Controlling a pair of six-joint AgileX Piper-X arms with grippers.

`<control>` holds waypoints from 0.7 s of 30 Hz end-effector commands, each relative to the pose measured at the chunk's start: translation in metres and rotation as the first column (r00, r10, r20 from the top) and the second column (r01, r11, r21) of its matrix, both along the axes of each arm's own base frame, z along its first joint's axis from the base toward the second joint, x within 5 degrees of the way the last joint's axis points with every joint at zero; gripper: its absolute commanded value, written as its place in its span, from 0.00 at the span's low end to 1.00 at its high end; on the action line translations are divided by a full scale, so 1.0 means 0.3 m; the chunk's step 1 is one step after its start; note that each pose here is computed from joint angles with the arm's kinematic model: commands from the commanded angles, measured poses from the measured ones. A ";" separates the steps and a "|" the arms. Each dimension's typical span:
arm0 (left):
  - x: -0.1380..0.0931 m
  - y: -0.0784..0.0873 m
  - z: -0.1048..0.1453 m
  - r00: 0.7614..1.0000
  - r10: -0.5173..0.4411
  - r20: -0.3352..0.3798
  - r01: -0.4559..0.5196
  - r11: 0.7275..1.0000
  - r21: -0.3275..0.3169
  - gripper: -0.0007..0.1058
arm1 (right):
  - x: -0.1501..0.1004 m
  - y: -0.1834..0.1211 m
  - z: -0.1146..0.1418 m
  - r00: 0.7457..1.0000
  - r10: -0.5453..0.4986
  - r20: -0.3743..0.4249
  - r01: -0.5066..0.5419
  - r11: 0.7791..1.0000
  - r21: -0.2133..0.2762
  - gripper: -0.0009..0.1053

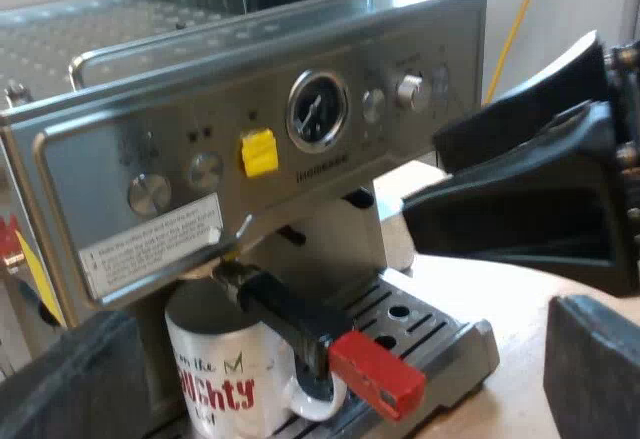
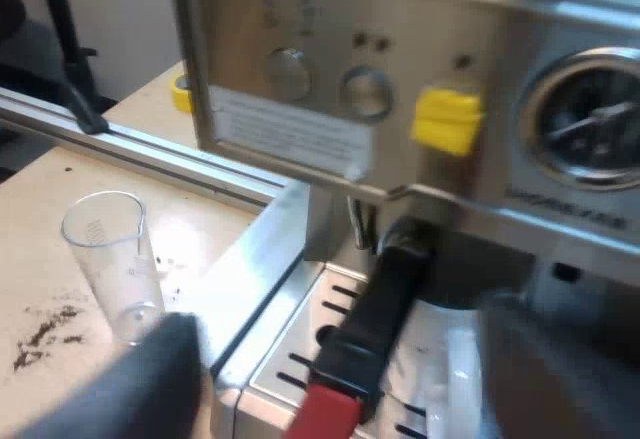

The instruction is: Place mug into machine

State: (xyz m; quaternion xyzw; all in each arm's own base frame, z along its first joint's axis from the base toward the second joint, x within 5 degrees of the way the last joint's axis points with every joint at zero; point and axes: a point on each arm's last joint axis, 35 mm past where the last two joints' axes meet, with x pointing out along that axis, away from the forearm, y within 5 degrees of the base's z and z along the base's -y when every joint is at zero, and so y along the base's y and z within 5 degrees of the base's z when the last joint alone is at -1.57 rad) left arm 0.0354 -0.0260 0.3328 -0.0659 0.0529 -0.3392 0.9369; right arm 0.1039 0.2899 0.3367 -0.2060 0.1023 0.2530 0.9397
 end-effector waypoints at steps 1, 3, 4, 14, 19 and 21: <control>-0.013 0.004 0.034 1.000 -0.010 0.028 0.010 1.000 -0.026 0.77 | -0.010 -0.036 0.036 0.999 0.031 -0.008 -0.031 1.000 -0.004 0.81; -0.017 0.006 0.060 1.000 -0.006 0.020 0.007 0.999 -0.053 0.77 | -0.018 -0.073 0.058 0.999 0.051 0.000 -0.051 0.998 -0.046 0.81; -0.017 0.006 0.065 1.000 -0.005 0.019 0.006 0.998 -0.056 0.77 | -0.018 -0.083 0.065 0.999 0.050 0.002 -0.050 0.997 -0.050 0.81; 0.063 -0.012 0.236 0.993 0.105 -0.054 -0.110 0.989 -0.101 0.77 | 0.055 -0.369 0.194 0.995 -0.096 -0.018 0.096 0.995 -0.016 0.81; 0.131 -0.026 0.293 0.976 0.204 -0.081 -0.210 0.974 -0.079 0.77 | 0.079 -0.539 0.238 0.981 -0.191 -0.044 0.192 0.981 0.019 0.81; 0.159 -0.028 0.317 0.964 0.249 -0.088 -0.255 0.964 -0.072 0.77 | 0.089 -0.626 0.247 0.965 -0.253 -0.069 0.255 0.967 0.027 0.81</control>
